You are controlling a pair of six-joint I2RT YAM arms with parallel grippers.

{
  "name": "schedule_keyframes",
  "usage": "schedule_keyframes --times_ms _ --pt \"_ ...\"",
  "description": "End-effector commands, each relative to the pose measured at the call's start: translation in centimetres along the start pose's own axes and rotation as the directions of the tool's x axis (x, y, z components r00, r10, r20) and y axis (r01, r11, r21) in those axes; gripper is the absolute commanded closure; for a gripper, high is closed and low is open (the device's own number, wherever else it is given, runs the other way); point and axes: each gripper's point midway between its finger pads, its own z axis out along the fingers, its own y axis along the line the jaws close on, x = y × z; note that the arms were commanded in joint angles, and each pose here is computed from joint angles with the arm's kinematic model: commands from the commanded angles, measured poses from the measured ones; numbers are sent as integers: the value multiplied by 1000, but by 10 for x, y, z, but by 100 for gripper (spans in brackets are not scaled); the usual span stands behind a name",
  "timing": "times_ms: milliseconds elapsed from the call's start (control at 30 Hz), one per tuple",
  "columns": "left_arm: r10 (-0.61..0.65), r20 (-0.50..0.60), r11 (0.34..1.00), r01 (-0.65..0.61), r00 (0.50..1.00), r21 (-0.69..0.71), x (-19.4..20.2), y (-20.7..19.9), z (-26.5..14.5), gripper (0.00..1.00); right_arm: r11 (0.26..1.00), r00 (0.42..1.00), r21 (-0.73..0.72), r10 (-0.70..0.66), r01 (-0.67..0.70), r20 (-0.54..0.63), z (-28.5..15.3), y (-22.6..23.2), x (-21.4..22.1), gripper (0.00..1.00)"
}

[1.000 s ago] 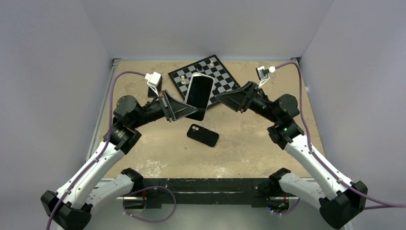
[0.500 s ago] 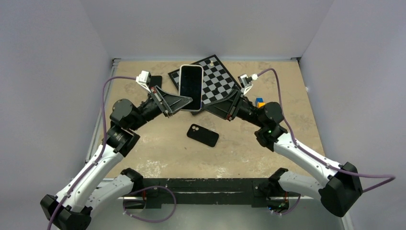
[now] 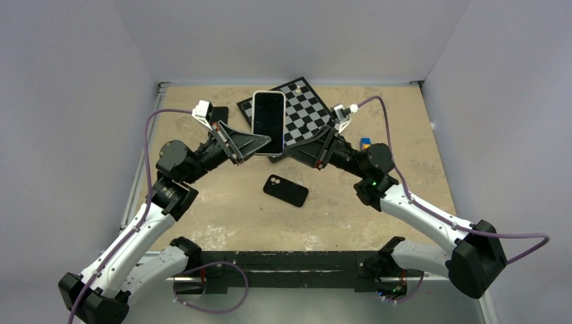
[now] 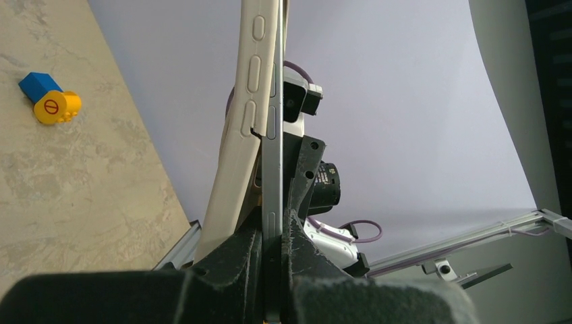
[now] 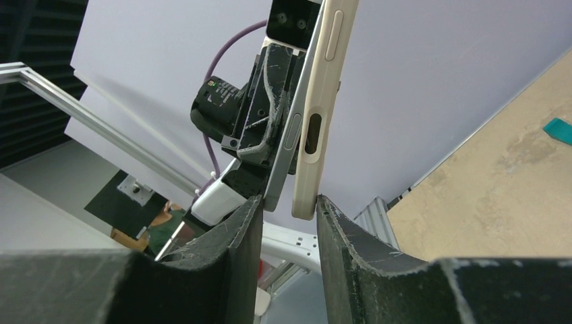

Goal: Take the phone out of the phone case
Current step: Remove the phone case from the phone.

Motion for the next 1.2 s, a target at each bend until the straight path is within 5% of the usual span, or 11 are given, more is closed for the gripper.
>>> schedule_keyframes --times_ms 0,767,933,1000,1167 --pt "41 45 988 -47 998 146 -8 -42 -7 100 999 1000 -41 -14 14 5 -1 8 3 61" --pt "11 34 985 -17 999 173 -6 -47 -8 100 998 999 -57 -32 33 22 24 10 -7 69" --pt "3 7 985 -4 1000 174 -1 -42 -9 100 995 996 -67 -68 71 52 44 9 -21 85" --pt "-9 6 986 8 1000 164 1 -36 -11 100 993 994 -82 -79 84 70 51 13 -28 100" --pt "-32 -18 992 34 999 120 13 -15 -17 100 993 979 17 -120 119 167 62 12 -67 100"
